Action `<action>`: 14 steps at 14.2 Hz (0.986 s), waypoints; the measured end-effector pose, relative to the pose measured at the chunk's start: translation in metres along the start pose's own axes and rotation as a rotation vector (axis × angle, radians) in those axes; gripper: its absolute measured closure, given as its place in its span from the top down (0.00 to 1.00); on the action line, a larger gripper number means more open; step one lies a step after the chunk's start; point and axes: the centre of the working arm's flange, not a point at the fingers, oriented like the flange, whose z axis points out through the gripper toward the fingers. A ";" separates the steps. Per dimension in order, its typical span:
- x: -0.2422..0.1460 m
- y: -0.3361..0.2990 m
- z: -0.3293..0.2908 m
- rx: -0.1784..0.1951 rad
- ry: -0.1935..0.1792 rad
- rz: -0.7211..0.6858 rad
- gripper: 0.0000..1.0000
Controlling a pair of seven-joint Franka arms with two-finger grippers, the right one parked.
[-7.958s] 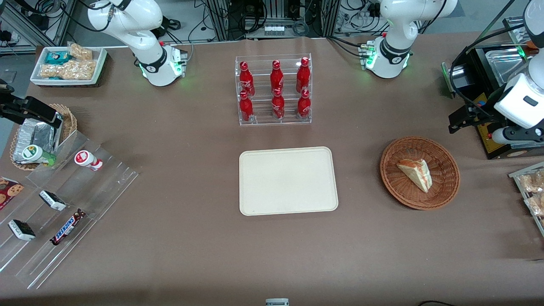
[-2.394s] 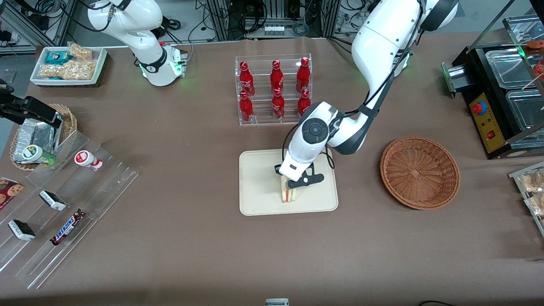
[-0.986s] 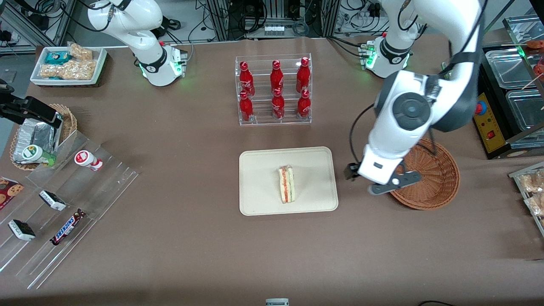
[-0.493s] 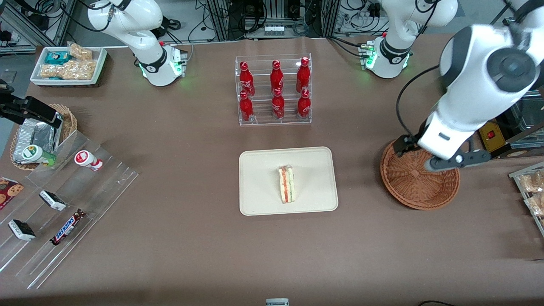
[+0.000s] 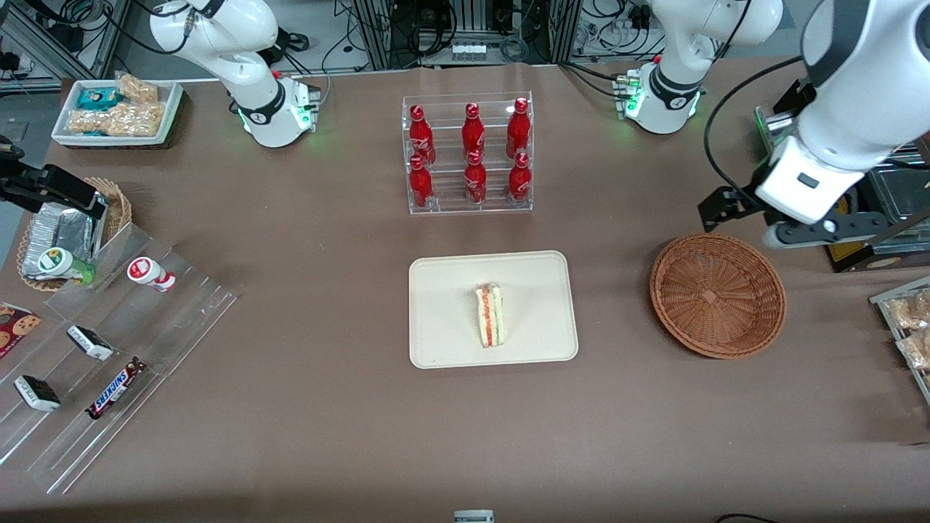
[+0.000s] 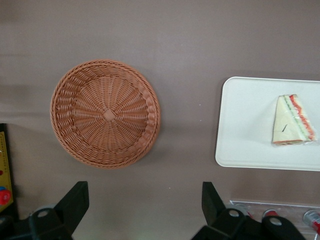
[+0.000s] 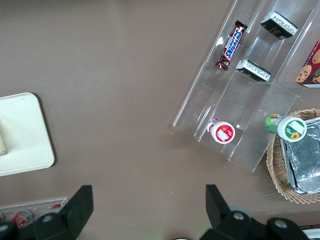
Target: Place sandwich from basket to tray
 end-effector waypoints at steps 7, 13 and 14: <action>0.007 -0.031 0.001 -0.006 -0.010 0.031 1.00; 0.002 -0.044 -0.016 -0.012 -0.039 0.120 1.00; 0.002 -0.045 -0.018 -0.012 -0.038 0.123 1.00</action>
